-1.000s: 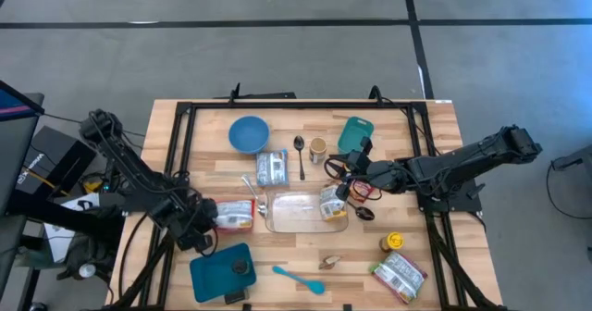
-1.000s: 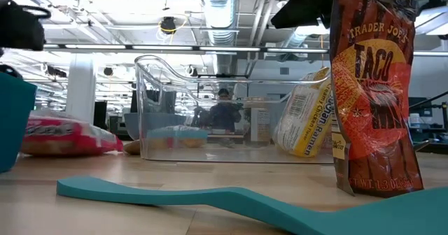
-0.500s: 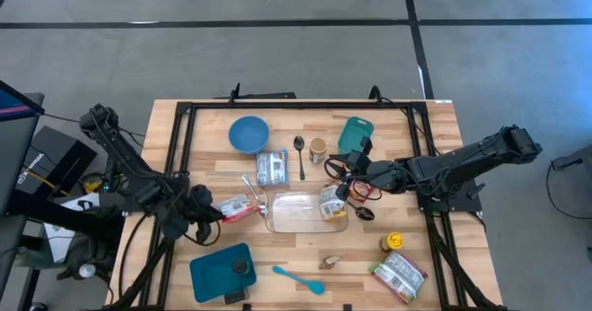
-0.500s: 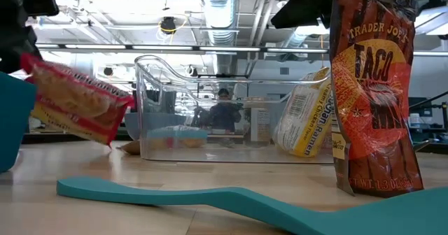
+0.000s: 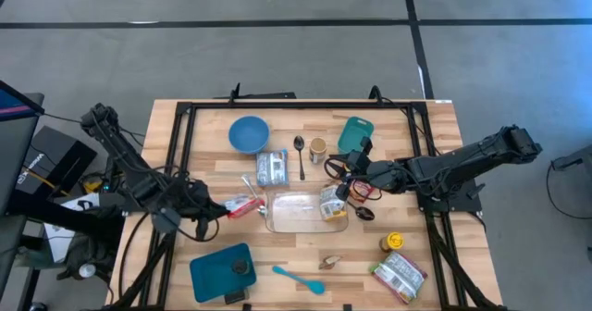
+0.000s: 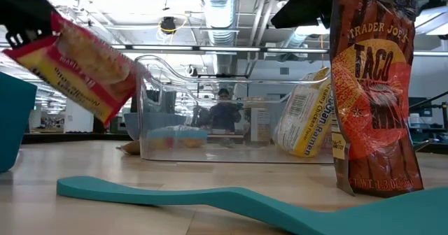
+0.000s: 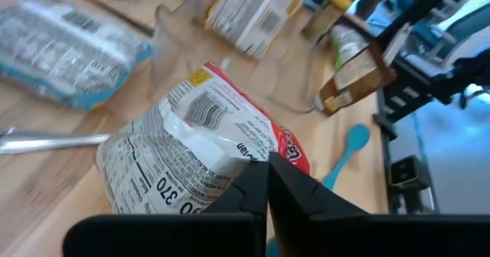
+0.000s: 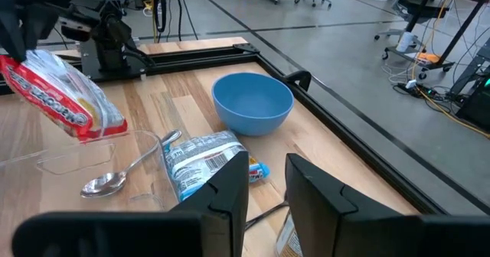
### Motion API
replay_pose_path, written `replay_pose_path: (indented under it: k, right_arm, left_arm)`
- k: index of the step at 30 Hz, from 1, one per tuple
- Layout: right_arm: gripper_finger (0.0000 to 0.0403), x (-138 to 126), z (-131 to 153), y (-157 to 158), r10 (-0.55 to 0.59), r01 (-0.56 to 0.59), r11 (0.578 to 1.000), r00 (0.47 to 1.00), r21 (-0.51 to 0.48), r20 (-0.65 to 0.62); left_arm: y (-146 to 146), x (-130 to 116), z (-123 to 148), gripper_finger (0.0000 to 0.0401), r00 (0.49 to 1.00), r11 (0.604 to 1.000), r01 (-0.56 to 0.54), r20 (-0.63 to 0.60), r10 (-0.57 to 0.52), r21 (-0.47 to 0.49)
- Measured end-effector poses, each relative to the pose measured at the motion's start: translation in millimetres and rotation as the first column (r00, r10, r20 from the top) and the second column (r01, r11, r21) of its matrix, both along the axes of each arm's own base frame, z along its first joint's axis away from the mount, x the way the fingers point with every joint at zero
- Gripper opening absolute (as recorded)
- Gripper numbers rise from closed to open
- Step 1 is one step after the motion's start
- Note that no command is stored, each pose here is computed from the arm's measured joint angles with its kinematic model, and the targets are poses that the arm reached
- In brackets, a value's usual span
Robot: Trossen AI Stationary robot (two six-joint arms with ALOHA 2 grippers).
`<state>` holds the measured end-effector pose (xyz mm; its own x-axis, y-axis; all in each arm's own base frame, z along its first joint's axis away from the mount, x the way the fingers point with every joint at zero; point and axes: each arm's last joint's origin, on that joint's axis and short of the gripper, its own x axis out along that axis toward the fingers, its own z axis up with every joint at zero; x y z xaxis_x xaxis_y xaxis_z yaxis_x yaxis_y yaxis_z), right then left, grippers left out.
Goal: Pick & Place Food Item
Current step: Put the orange noodle pack into the transparent bin
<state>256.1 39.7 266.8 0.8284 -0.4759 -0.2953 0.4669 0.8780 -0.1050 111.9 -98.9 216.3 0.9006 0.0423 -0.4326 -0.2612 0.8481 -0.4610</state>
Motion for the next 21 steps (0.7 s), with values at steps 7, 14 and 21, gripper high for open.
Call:
replay_pose_path:
  k: [7,14,21]
  right_arm:
    - [0.0082,0,0,0,0.002,-0.002,1.000,1.000,0.002,0.003]
    - [0.0082,0,1,0,0.004,-0.004,1.000,1.000,0.003,0.007]
    - [0.0082,2,1,3,0.095,-0.096,0.995,0.995,0.042,0.016]
  left_arm:
    - [-2,2,14,0.0000,0.993,0.999,0.031,0.116,-0.035,0.035]
    - [-6,6,34,0.0000,0.959,0.994,0.073,0.268,-0.093,0.082]
    - [-7,7,47,0.0000,0.926,0.988,0.082,0.358,-0.123,0.129]
